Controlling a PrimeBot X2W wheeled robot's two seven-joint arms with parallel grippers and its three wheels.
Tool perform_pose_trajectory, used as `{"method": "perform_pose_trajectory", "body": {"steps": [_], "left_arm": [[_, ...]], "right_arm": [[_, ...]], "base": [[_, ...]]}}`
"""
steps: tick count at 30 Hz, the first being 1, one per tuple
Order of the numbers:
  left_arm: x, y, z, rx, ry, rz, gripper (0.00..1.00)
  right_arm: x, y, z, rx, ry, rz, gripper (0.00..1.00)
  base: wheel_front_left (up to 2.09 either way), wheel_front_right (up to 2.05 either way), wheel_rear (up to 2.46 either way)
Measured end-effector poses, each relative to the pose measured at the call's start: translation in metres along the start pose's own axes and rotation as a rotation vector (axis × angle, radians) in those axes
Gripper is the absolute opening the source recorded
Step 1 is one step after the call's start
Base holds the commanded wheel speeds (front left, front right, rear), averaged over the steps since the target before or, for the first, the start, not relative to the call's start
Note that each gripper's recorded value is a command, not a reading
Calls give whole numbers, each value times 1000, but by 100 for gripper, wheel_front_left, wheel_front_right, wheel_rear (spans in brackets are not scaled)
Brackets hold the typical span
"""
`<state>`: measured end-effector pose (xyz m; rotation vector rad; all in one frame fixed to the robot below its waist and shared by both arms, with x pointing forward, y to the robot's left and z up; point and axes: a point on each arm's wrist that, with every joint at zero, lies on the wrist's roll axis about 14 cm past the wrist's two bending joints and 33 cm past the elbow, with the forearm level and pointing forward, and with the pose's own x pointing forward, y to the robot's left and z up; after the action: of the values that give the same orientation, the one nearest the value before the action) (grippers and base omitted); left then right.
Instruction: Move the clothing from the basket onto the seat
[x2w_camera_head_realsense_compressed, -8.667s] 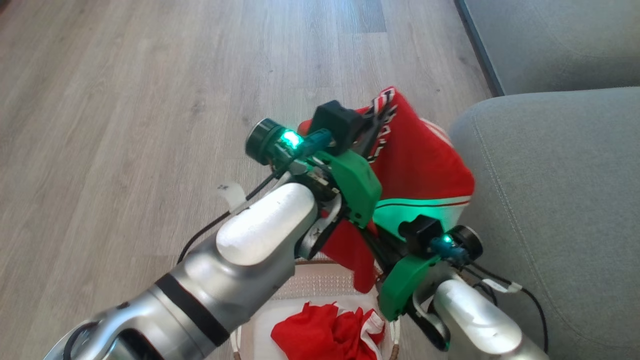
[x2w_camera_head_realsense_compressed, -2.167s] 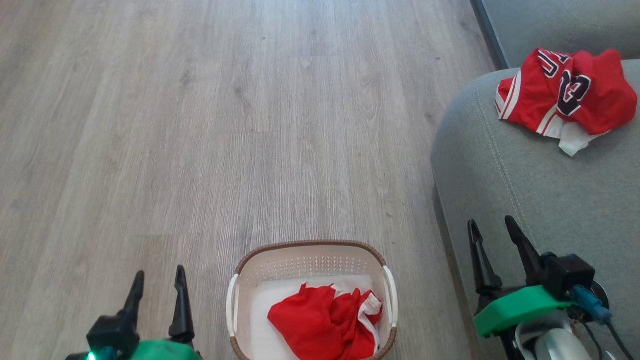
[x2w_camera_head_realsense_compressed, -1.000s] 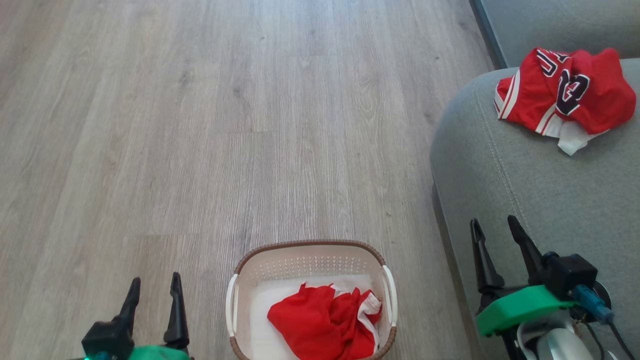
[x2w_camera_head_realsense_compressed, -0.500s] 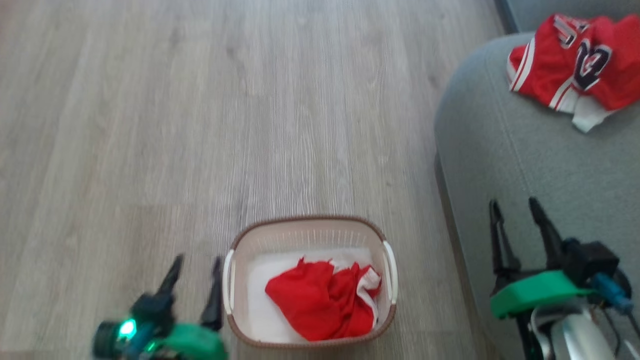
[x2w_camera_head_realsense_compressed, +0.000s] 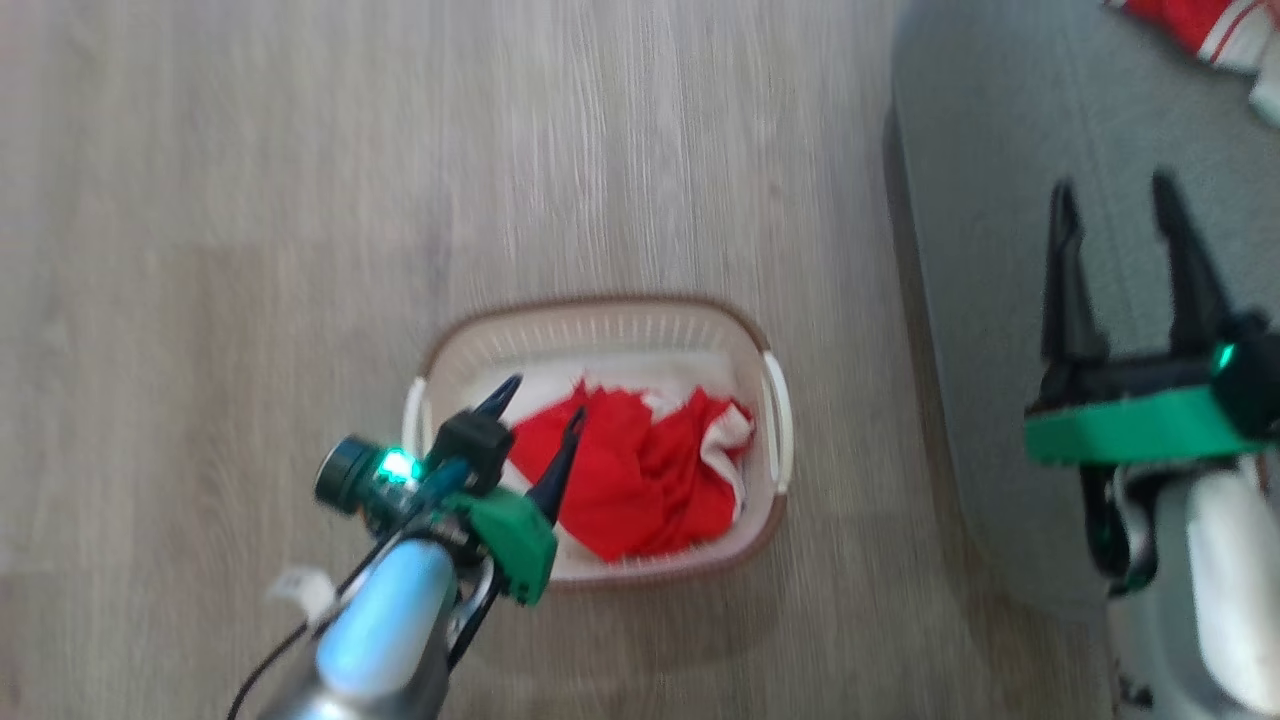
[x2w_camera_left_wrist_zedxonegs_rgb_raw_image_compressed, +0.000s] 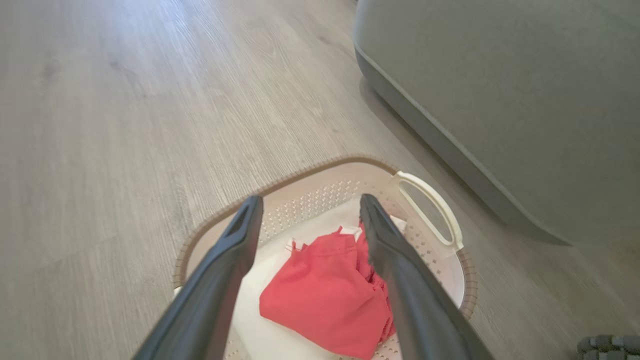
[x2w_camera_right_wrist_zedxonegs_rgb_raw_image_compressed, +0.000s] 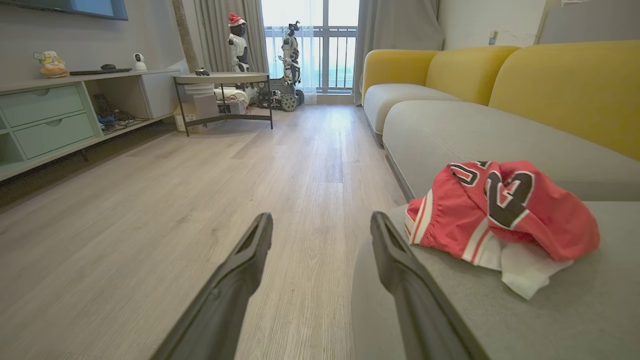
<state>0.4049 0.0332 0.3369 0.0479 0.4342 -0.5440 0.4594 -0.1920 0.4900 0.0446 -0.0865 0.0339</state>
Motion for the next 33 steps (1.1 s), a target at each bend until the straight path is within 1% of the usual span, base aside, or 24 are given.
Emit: {"method": "perform_pose_trajectory", "body": {"steps": [5, 8, 11, 17, 18, 21, 28, 30, 31, 32, 33], "left_arm": [[35, -11, -34, -10, 113, -94, 100], [51, -16, -56, -73, 181, -125, 100], [65, -25, -79, -55, 246, -190, 100], [92, -36, -112, -91, 323, -256, 100], [95, -41, -126, -99, 360, -277, 100], [96, -45, -148, -128, 421, -289, 100], [99, -44, -178, -165, 508, -268, 100], [101, -44, -183, -183, 522, -260, 87], [102, -44, -185, -185, 527, -261, 82], [102, -45, -186, -182, 531, -266, 73], [103, -46, -187, -179, 535, -269, 50]], "right_arm": [[29, -4, -9, -15, -24, -1, 100], [36, -6, -26, -19, -1, -2, 100], [43, -9, -46, -25, 28, -5, 100], [58, -10, -74, -34, 49, 6, 100], [62, -10, -80, -36, 52, 11, 100], [63, -8, -92, -39, 67, 20, 100], [62, -8, -109, -45, 98, 27, 100], [63, -7, -110, -45, 96, 31, 100], [64, -7, -110, -43, 94, 32, 100], [64, -8, -111, -42, 94, 32, 100], [64, -8, -112, -44, 97, 30, 100]], "base": [[0, 0, 0], [0, 0, 0], [0, 0, 0], [0, 0, 0], [0, 0, 0], [0, 0, 0], [0, 0, 0], [0, 0, 0], [0, 0, 0], [0, 0, 0], [0, 0, 0]]}}
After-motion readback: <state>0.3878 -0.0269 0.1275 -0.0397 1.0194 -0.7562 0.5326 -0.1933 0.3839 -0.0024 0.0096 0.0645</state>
